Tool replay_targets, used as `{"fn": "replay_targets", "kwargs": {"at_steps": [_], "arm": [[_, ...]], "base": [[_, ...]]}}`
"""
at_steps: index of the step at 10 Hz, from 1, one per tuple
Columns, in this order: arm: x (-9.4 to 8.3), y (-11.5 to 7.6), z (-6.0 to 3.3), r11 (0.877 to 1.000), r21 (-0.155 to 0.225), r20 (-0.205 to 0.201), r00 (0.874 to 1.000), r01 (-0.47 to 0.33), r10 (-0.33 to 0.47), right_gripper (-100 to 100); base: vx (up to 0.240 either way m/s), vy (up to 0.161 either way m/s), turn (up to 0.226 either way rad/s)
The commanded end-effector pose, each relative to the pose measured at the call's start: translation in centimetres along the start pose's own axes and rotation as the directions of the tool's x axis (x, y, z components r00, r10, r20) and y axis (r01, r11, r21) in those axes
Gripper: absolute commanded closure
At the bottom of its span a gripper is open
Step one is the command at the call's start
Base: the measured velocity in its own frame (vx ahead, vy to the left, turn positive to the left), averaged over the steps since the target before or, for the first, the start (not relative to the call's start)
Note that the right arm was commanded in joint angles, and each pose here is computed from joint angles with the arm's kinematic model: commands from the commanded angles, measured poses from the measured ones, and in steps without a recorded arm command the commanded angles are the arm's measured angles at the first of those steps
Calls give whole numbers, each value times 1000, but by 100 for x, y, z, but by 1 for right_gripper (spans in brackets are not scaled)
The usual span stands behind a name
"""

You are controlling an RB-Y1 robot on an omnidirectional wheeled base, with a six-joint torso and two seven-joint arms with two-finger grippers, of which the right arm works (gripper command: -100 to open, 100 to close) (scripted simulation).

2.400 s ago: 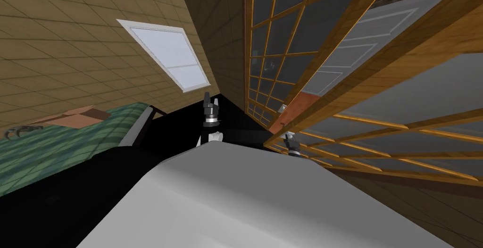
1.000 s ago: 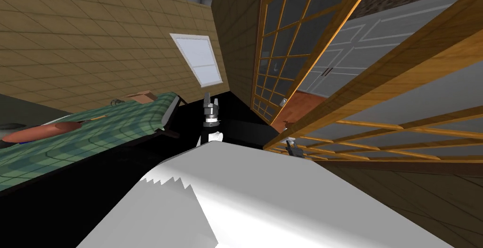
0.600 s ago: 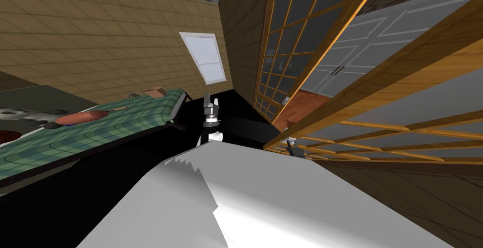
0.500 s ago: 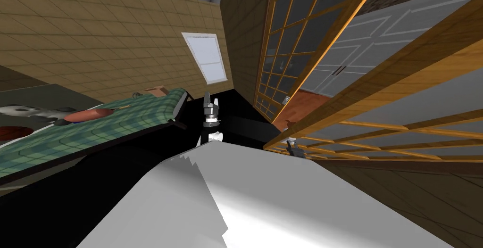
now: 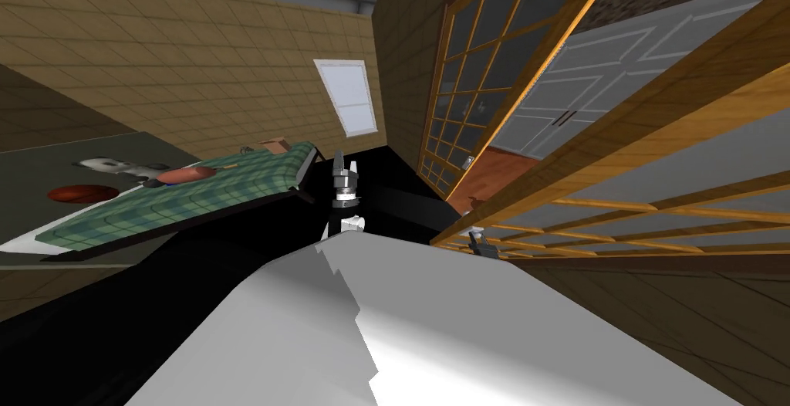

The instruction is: Pull the door open

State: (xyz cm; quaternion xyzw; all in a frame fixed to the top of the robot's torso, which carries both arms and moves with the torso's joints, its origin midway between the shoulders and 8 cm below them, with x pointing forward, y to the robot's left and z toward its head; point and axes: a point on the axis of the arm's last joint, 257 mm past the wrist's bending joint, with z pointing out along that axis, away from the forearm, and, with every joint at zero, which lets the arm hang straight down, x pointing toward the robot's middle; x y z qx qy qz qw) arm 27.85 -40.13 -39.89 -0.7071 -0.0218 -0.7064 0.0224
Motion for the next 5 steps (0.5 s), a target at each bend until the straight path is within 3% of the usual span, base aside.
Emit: {"fn": "replay_targets", "kwargs": {"at_steps": [1,5], "arm": [[1,2,-6,1000,6,0,1000,0,0,100],[3,6,-22,1000,19,-1,1000,0,0,100]], "base": [[-131,-25,132],[-180,-45,126]]}}
